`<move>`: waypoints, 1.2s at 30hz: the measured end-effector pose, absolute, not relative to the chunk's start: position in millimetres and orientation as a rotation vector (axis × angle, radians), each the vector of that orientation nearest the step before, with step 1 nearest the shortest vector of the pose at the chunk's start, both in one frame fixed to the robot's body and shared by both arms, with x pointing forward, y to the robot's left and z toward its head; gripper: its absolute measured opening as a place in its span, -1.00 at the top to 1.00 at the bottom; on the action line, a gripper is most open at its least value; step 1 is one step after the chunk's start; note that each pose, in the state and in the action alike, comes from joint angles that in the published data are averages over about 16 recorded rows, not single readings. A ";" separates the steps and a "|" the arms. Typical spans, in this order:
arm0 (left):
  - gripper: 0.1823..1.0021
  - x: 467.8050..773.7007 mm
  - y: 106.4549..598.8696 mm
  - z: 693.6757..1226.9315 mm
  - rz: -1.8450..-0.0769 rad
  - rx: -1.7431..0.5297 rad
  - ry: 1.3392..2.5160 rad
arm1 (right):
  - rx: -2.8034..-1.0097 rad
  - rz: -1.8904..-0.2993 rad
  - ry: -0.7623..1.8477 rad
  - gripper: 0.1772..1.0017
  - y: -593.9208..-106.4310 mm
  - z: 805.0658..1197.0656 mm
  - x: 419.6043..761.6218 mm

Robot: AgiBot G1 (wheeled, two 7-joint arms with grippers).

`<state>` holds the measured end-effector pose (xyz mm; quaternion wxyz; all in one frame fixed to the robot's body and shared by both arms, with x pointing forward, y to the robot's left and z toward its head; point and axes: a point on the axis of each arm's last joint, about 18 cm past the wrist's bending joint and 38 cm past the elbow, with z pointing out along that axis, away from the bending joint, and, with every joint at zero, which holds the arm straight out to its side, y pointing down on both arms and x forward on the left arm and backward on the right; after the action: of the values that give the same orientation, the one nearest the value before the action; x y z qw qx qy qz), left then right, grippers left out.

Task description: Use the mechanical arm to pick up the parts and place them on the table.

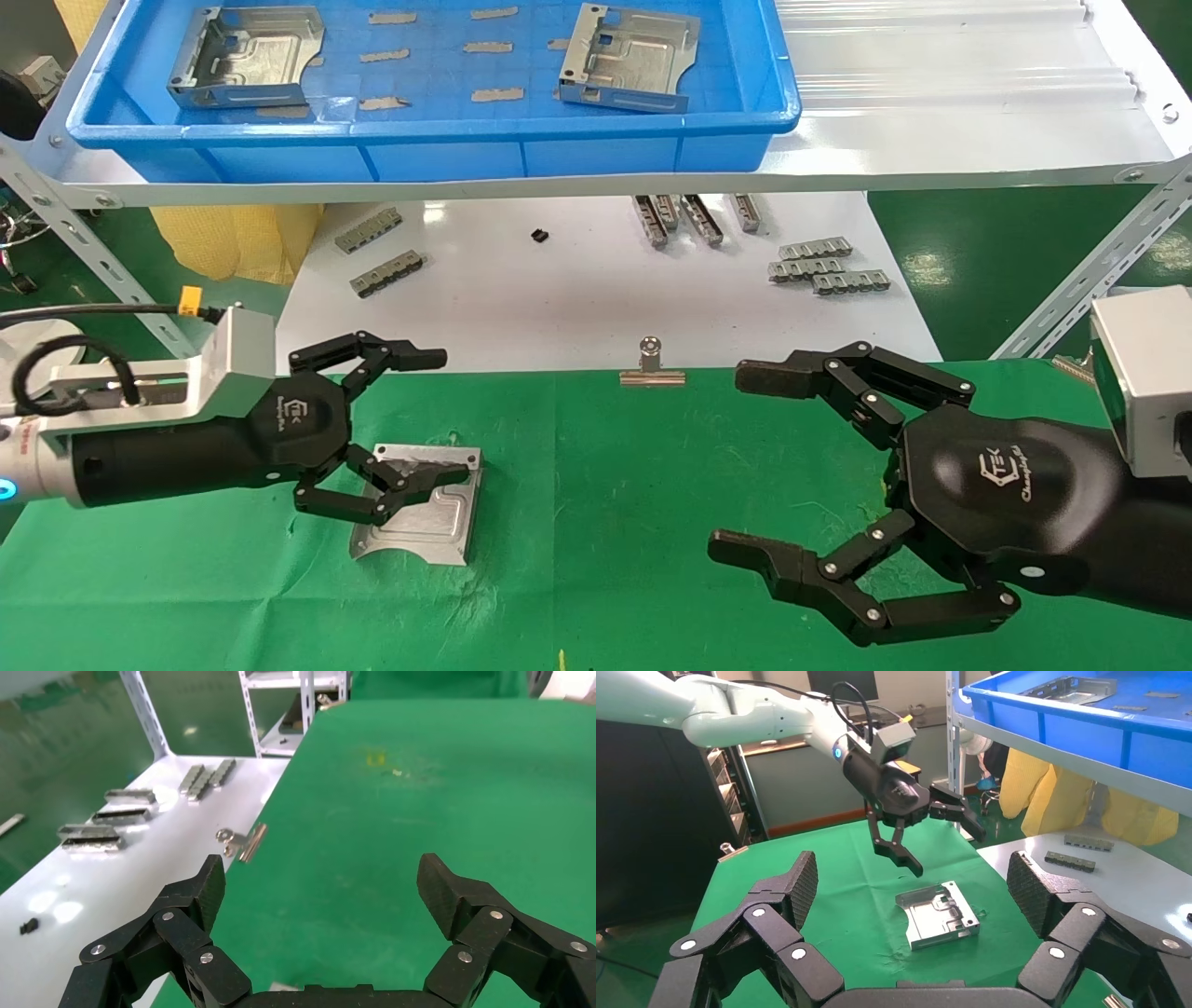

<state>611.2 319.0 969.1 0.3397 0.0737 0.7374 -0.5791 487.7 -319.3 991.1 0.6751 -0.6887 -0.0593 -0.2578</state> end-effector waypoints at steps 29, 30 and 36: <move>-1.00 517.0 309.0 988.7 -1.746 0.242 1.884 | -1.549 -0.580 -0.133 -1.00 -319.3 991.1 487.7; -1.00 512.9 308.2 989.2 -1.752 0.246 1.887 | -1.549 -0.580 -0.133 -1.00 -319.3 991.1 487.7; -1.00 493.2 304.2 991.1 -1.778 0.262 1.904 | -1.549 -0.580 -0.133 -1.00 -319.4 991.1 487.7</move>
<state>493.2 304.2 991.1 0.2585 0.0968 0.7024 -0.6560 487.7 -319.4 991.1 0.6751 -0.6886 -0.0593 -0.2578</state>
